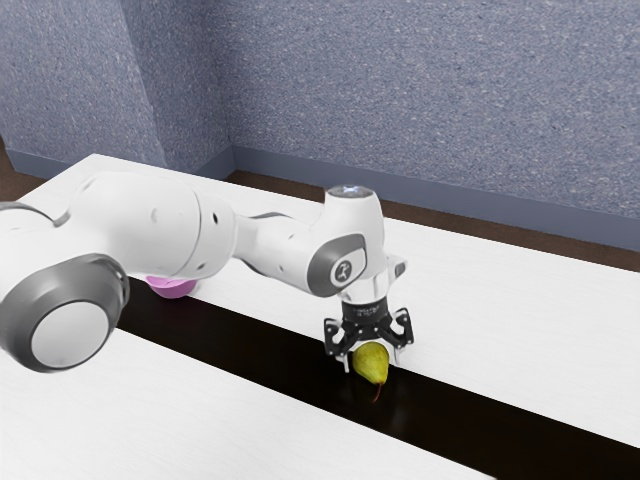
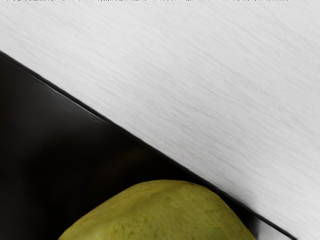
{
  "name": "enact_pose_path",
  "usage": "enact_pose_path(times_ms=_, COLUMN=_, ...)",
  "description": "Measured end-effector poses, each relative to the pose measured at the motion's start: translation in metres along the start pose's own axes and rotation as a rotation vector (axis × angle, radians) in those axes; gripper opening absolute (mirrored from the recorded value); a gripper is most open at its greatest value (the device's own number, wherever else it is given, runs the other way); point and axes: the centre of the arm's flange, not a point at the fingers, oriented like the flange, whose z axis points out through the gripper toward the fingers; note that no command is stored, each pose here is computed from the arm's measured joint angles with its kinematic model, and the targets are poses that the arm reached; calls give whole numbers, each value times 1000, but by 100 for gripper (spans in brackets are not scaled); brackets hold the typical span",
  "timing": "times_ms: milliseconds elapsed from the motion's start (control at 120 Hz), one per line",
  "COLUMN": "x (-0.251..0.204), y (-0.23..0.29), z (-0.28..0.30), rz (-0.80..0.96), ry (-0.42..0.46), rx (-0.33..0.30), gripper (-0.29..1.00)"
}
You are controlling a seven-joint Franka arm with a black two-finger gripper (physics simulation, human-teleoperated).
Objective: Place the pear in the bowl.
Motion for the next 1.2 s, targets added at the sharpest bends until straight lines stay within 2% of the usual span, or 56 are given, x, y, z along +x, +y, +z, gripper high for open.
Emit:
enact_pose_path(times_ms=358, x=2, y=1, z=-2, rz=12, ry=4, rx=-7, gripper=49)
enact_pose_path(times_ms=817, x=11, y=-3, z=-28, rz=5, ry=26, rx=-30, gripper=37)
enact_pose_path(times_ms=992, x=42, y=-36, z=-69, rz=-63, ry=42, rx=-49, gripper=32)
enact_pose_path(times_ms=1200, x=100, y=-110, z=-113, rz=-206, ry=83, rx=-12, gripper=25)
